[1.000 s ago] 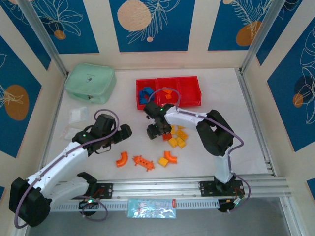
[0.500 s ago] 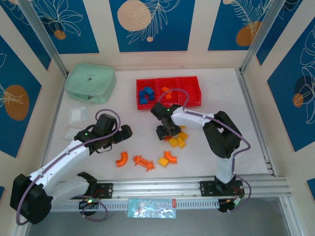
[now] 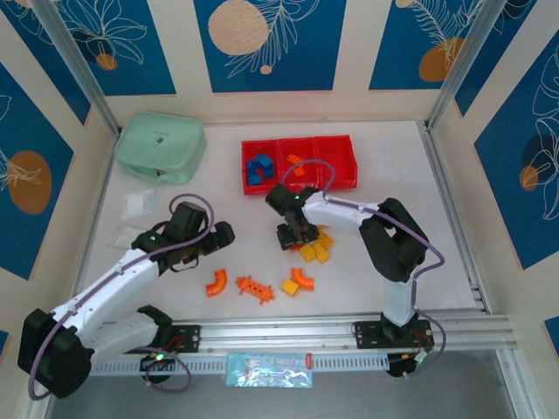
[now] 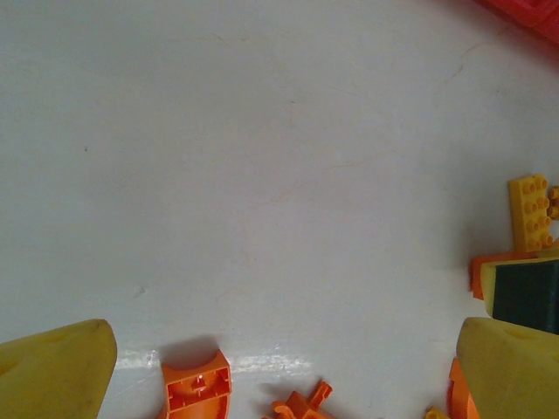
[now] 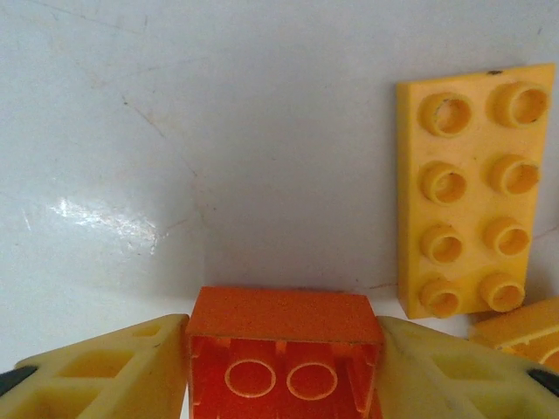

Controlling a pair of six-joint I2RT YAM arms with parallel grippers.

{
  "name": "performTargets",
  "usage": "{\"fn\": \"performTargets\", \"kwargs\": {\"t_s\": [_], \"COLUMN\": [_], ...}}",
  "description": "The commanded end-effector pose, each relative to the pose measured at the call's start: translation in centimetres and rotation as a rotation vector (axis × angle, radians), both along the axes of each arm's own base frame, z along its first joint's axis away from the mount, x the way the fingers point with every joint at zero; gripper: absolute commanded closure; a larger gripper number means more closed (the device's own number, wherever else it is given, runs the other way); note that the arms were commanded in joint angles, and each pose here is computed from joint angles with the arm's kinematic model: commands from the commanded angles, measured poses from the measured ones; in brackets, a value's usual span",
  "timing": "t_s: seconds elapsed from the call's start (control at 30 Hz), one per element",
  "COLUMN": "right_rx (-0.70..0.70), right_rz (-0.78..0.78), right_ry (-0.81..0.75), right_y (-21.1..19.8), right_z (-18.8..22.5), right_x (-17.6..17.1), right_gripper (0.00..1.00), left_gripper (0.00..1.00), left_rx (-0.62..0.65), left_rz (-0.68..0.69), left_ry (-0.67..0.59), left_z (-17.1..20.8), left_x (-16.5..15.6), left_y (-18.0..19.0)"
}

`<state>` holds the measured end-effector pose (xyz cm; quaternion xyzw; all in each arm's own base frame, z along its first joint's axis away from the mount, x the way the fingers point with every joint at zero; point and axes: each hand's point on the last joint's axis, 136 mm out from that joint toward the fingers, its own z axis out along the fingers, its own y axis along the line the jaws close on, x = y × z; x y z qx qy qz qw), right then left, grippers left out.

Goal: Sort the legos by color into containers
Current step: Pick up the lego from the center of the table.

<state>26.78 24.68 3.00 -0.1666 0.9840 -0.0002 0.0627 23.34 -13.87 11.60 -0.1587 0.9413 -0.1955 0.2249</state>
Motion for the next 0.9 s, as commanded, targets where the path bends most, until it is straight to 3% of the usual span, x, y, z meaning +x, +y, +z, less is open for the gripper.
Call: {"fn": "performTargets", "kwargs": {"t_s": [0.0,0.3,0.53,0.67,0.87], "right_rx": [0.005,0.014,0.084,0.139,0.145], "right_rz": [-0.001,0.011,0.007,-0.011,-0.090], "right_ry": [0.027,0.019,-0.059,-0.150,-0.266], "right_y": [0.6,1.2,1.7,1.4,-0.8], "right_z": [-0.5,-0.3,4.4,7.7,9.6], "right_x": [-0.2,0.2,1.9,4.9,12.4], "right_gripper": [0.46,0.50,0.50,0.50,0.50], "left_gripper": [0.01,0.01,0.01,0.01,0.01], "left_rx": [-0.006,-0.007,-0.030,-0.049,-0.062], "left_rz": [-0.007,-0.011,-0.026,-0.049,-0.092], "left_ry": [0.002,-0.004,-0.026,-0.049,-0.077], "left_z": [0.2,0.6,1.8,2.7,3.7], "left_x": [-0.1,0.1,0.6,1.5,3.9], "left_y": [-0.3,-0.4,-1.0,-2.0,-4.1]}}
